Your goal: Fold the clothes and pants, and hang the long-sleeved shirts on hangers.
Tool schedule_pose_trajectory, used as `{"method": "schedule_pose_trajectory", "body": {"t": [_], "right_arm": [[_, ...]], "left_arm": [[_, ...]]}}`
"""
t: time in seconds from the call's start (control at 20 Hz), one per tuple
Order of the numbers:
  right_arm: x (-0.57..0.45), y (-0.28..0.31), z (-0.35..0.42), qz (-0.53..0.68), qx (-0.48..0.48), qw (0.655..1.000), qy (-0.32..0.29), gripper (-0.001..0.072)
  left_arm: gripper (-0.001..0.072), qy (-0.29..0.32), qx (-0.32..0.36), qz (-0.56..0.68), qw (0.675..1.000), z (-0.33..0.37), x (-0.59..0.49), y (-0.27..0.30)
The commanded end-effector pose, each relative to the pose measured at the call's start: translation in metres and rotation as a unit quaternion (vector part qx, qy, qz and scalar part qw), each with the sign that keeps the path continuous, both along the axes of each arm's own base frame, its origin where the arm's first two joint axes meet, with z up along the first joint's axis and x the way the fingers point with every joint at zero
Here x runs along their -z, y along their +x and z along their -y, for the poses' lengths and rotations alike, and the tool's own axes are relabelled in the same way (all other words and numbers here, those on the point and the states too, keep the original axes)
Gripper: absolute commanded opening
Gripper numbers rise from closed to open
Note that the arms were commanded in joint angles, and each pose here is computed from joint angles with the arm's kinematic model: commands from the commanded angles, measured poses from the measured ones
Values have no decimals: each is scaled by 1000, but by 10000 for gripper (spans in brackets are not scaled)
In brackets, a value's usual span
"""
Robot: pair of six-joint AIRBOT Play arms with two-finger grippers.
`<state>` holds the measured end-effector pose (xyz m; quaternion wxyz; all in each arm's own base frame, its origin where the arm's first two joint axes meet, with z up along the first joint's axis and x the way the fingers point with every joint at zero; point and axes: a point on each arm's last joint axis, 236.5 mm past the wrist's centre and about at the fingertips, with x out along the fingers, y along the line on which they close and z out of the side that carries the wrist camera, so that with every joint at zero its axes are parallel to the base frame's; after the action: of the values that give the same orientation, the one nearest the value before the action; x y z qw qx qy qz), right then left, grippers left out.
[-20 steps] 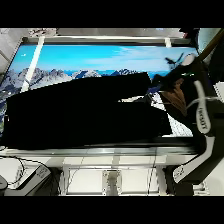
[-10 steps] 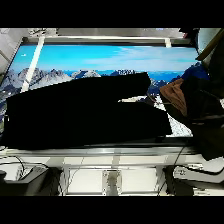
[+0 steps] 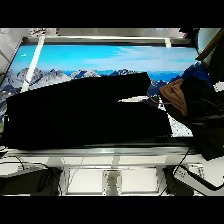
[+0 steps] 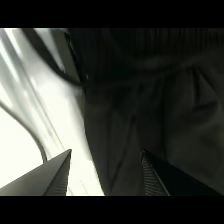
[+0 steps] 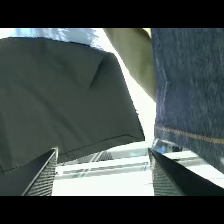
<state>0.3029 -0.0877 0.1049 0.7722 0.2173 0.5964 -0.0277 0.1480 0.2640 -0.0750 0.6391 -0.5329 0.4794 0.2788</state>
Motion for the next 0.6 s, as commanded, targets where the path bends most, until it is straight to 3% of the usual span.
{"method": "schedule_pose_trajectory", "body": {"t": [0.0,0.25,0.55], "right_arm": [[-17,-13,-5,14,5,1000,-12,612],[-40,-31,1,39,21,997,-60,612],[-44,-44,-4,28,29,998,-57,612]], "left_arm": [[494,23,2,19,1000,-17,13,9],[494,50,-8,38,998,-35,8,19],[489,19,11,41,999,-24,29,30]]}}
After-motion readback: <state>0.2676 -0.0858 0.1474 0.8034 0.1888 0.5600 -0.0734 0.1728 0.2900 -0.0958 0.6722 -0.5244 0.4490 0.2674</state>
